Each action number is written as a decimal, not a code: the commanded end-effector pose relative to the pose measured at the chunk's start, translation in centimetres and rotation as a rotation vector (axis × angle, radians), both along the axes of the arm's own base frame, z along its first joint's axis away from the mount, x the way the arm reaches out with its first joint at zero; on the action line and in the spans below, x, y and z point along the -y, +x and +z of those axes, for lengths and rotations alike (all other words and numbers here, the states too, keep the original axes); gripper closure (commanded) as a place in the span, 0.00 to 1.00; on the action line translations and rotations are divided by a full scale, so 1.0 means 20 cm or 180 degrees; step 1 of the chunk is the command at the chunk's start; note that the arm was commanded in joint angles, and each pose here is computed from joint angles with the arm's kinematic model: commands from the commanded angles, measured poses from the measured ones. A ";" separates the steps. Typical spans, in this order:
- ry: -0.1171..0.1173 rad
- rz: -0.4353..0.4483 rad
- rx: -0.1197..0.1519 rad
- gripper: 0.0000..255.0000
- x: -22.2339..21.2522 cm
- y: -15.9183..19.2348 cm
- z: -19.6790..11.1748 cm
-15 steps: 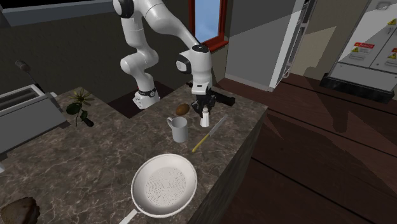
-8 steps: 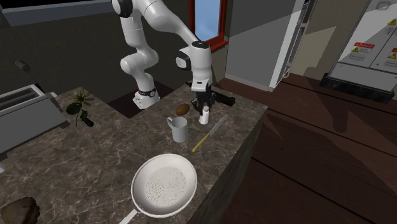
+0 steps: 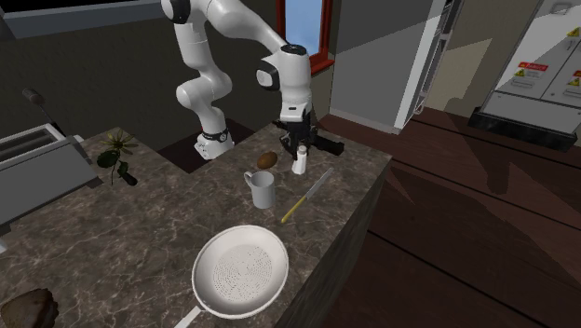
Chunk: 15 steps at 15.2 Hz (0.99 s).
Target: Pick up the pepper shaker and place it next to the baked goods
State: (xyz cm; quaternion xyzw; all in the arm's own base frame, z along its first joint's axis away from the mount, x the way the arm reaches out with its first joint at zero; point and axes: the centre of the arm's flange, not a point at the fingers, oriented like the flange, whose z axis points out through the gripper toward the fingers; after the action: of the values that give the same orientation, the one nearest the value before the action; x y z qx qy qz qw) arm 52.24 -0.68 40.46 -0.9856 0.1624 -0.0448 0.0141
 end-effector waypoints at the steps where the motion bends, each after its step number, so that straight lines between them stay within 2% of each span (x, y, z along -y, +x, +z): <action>1: 0.0000 -0.0001 -0.0001 1.00 0.00 -0.01 0.06; 15: 0.0000 -0.0001 -0.0001 1.00 0.00 -0.01 0.43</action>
State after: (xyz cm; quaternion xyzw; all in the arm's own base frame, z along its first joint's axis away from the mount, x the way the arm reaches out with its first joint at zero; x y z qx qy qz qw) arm 52.05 -0.67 48.48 -0.9856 0.1624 -0.0447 0.0140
